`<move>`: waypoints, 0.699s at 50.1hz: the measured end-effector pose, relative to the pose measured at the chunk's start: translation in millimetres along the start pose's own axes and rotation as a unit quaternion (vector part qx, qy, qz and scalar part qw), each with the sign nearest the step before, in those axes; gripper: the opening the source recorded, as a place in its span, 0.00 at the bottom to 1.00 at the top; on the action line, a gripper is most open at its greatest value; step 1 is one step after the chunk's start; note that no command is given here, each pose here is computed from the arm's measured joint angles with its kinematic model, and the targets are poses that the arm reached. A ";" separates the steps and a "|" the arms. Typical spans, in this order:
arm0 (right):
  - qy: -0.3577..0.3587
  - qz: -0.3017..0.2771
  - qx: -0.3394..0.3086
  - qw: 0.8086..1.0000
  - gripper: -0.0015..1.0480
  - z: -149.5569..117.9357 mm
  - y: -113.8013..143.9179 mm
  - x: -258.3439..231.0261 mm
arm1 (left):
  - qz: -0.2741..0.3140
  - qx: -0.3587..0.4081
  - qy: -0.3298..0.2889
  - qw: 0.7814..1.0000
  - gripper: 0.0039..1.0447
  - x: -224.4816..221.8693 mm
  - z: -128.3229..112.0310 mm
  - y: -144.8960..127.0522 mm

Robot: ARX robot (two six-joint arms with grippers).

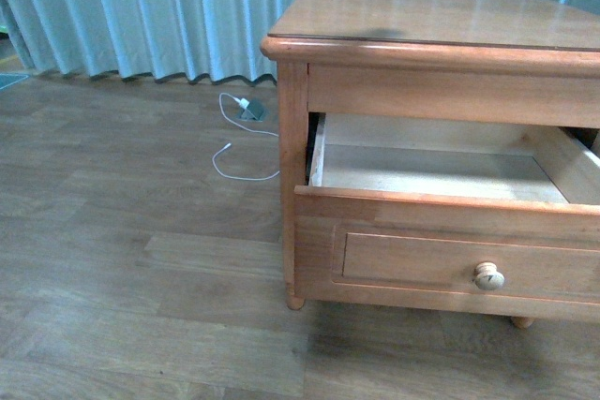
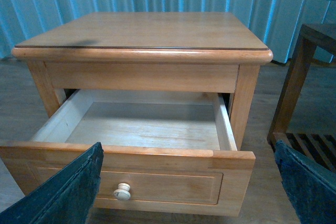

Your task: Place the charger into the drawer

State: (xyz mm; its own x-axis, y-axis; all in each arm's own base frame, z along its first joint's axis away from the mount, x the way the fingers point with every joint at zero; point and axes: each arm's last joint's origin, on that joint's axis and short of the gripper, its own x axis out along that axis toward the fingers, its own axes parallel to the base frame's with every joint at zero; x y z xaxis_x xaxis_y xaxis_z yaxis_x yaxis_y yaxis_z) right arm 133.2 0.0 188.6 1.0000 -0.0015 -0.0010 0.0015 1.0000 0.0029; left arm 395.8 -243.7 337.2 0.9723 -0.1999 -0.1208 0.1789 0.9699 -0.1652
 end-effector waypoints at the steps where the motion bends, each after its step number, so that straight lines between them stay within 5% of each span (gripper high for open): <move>1: 0.000 0.000 0.000 1.000 0.92 0.0 0.0 0.0 | -0.005 0.000 0.001 1.000 0.06 -5.0 0.5 -0.2; 17: 0.000 0.000 0.000 1.000 0.92 0.0 0.0 0.0 | -0.032 0.018 0.040 0.998 0.06 -39.8 -37.8 -2.9; 35: 0.000 0.000 0.000 1.000 0.92 0.0 0.0 0.0 | -0.017 0.028 0.105 0.994 0.05 -11.4 -98.6 -3.6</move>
State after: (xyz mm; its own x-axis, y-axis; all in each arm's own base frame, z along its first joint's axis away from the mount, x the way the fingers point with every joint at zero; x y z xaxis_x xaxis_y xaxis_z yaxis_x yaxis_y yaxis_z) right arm 133.2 0.0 188.6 1.0000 -0.0015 -0.0010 0.0015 1.0000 0.0029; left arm 369.3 -258.7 242.6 0.9140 -0.2516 -0.3184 0.2248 0.9671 -0.1190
